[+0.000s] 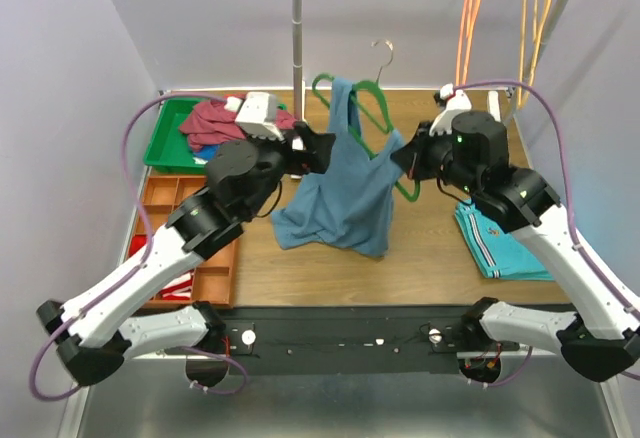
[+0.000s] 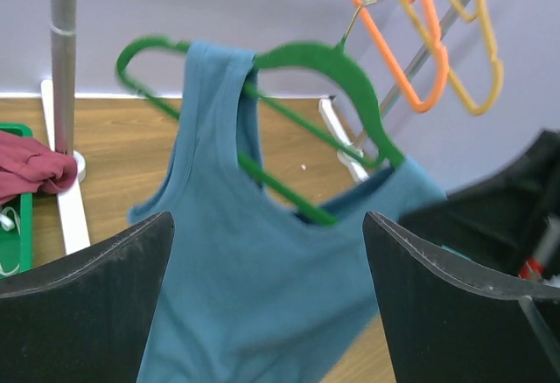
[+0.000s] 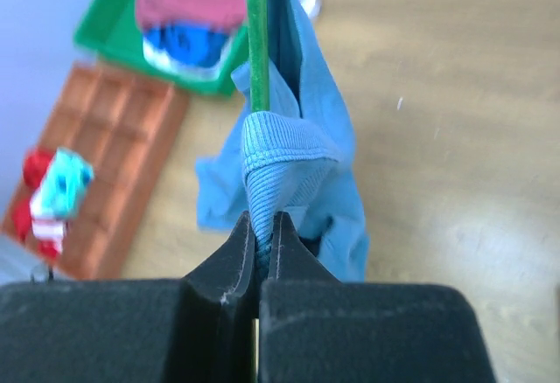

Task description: Place the tank top on the hanger

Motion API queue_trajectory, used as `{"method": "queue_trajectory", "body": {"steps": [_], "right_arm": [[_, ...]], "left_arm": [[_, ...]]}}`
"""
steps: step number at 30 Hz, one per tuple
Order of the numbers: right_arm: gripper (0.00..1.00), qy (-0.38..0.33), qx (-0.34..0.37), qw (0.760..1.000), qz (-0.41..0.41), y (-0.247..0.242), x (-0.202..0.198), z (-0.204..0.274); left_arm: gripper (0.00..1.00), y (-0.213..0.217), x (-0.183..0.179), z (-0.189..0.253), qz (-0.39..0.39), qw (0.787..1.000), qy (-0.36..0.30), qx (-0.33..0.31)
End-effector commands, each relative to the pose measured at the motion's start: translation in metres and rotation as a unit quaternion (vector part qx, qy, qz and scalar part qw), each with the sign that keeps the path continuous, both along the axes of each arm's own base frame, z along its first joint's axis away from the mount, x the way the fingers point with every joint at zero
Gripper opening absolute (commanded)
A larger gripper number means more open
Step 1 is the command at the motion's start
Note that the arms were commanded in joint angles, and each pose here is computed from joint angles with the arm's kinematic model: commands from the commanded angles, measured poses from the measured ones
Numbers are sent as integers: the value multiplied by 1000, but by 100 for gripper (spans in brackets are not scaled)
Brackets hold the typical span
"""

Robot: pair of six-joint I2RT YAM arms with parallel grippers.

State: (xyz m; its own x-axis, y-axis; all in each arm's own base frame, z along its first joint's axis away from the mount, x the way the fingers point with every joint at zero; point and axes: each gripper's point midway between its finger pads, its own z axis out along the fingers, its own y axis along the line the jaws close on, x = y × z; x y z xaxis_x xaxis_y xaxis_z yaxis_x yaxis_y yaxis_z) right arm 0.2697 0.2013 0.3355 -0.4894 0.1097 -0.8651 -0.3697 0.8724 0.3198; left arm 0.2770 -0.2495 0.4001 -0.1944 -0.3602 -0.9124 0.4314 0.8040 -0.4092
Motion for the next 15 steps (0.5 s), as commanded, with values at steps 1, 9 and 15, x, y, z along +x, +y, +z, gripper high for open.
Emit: {"method": "queue_trajectory", "body": {"steps": [1, 9, 15], "right_arm": [[1, -59, 5, 994, -92, -17, 34, 69], [1, -84, -45, 980, -175, -15, 93, 92], [1, -134, -20, 974, -181, 7, 130, 130]], "left_arm": [[97, 25, -26, 23, -5, 1000, -2, -26], [96, 62, -59, 25, -3, 999, 7, -45], [96, 82, -72, 17, 2, 1000, 7, -24]]}}
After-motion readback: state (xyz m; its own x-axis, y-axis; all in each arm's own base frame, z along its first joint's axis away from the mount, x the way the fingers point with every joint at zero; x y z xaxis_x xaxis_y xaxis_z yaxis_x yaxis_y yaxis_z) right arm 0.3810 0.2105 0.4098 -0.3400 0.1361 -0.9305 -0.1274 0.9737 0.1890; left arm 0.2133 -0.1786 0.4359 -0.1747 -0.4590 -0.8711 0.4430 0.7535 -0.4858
